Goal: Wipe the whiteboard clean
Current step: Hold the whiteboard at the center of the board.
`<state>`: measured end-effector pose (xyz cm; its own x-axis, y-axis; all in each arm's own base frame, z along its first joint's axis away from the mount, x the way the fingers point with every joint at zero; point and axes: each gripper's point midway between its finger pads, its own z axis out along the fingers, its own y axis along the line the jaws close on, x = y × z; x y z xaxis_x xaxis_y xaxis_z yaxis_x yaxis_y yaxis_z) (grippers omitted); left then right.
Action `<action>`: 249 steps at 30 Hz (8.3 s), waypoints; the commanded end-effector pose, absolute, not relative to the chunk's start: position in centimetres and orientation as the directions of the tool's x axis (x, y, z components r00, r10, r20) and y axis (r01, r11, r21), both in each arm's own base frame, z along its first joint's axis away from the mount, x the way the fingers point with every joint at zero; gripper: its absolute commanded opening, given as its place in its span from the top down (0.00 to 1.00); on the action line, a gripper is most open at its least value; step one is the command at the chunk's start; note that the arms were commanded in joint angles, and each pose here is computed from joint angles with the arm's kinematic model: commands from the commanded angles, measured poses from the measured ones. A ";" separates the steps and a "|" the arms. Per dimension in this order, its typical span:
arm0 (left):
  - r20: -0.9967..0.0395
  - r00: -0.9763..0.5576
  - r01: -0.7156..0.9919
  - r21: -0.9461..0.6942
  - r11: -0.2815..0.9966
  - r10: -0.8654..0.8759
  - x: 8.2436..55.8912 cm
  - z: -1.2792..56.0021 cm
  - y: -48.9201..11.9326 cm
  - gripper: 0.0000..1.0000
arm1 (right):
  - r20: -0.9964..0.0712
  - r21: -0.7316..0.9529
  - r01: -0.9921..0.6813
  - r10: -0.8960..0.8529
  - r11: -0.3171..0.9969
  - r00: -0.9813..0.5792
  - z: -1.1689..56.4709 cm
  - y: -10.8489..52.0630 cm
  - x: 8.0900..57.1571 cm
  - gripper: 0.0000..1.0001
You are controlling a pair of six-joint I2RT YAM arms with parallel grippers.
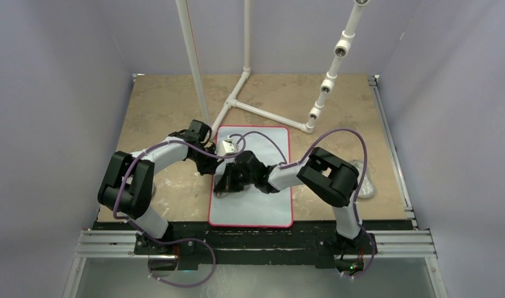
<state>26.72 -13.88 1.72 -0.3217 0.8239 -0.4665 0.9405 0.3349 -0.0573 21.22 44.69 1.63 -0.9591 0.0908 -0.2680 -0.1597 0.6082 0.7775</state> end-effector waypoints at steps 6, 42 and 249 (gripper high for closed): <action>-0.248 -0.377 0.926 -0.093 0.365 0.892 23.3 -1.6 -9.6 1.00 | 0.018 0.476 0.018 0.010 0.879 -1.000 -7.4 25.6 10.6 1.00; -0.250 -0.386 0.922 -0.074 0.380 0.888 23.3 -1.8 -9.4 1.00 | 0.095 0.586 0.083 0.033 0.806 -0.995 -4.2 38.0 7.9 1.00; -0.281 -0.425 0.897 -0.006 0.441 0.860 25.5 0.2 -9.7 0.94 | -0.550 0.276 0.172 0.302 0.946 -0.779 3.8 24.5 38.7 1.00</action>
<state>27.28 -12.94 1.87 -0.3522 0.8233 -0.4451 0.9196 0.3930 -0.0009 40.60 26.41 3.14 -0.7743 0.3443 -0.5310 0.1759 0.9231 0.3421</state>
